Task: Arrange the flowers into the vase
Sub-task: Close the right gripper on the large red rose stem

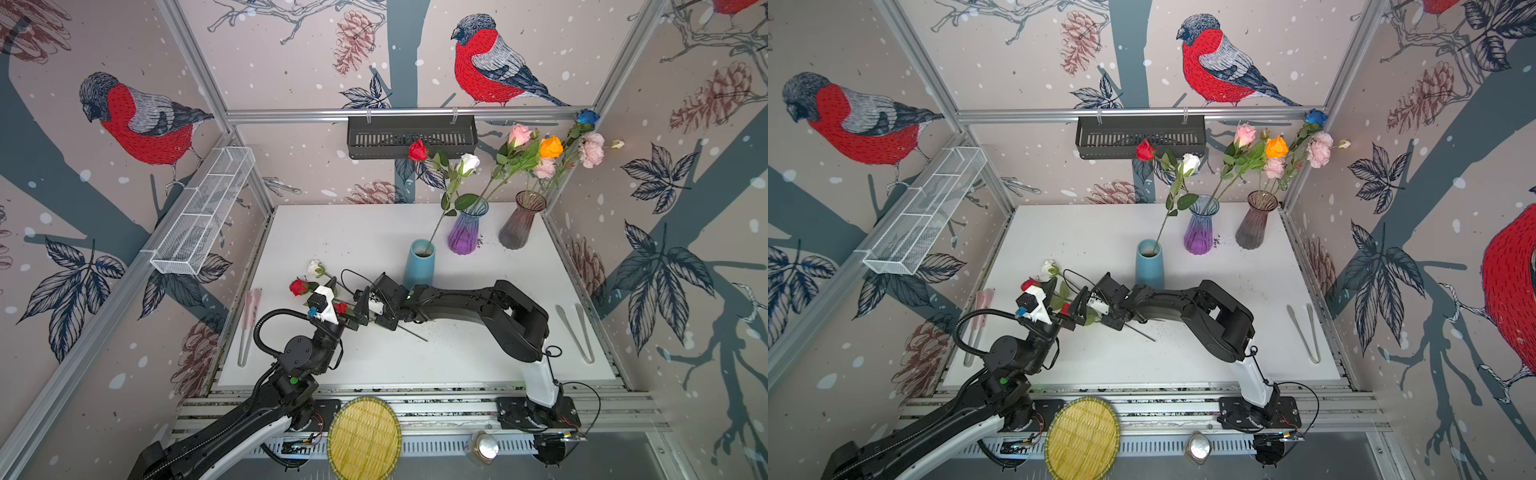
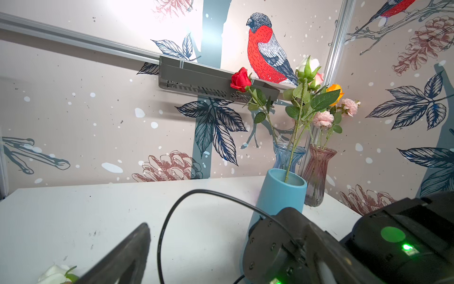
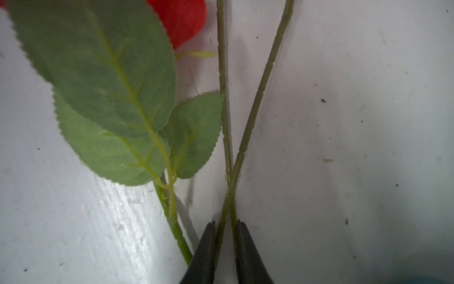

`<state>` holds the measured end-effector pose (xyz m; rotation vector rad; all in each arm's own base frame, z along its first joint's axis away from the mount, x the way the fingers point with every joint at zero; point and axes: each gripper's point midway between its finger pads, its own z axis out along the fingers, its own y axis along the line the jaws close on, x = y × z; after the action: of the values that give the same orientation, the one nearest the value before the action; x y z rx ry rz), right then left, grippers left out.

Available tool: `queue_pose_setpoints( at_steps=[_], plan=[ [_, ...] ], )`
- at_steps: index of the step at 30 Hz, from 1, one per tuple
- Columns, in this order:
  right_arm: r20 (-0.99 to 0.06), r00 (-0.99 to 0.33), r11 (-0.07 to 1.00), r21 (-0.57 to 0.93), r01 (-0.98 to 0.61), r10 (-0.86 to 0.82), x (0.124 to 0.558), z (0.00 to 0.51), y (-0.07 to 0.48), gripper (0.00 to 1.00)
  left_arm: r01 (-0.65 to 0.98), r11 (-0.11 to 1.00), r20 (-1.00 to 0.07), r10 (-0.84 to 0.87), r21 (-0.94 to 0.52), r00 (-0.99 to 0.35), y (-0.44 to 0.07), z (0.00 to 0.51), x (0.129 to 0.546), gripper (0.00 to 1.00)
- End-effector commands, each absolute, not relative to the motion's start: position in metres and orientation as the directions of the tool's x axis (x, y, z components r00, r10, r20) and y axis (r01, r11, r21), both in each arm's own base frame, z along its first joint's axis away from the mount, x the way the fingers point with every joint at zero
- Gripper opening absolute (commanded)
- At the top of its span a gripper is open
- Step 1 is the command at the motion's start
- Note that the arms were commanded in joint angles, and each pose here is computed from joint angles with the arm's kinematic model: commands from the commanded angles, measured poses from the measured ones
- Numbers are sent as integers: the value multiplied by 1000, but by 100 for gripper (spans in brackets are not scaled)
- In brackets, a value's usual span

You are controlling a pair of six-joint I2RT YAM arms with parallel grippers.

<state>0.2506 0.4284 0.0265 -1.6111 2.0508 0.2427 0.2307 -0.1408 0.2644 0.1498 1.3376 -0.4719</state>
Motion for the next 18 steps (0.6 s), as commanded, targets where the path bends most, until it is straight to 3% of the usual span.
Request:
queue_pose_setpoints(
  at_steps=[1,6,18],
  plan=[
    [-510,-131,271,-211,-939,-850,249,41,428,20,401,903,-954,-244,-156,177,-138,271,230,96],
    [-520,-88,240,-232,-943,-850,240,53,431,24,402,903,-955,-239,-152,176,-139,271,230,96],
    [-467,-47,138,-163,-977,-883,224,25,437,24,394,908,-959,-225,-141,173,-139,270,231,96]
  ],
)
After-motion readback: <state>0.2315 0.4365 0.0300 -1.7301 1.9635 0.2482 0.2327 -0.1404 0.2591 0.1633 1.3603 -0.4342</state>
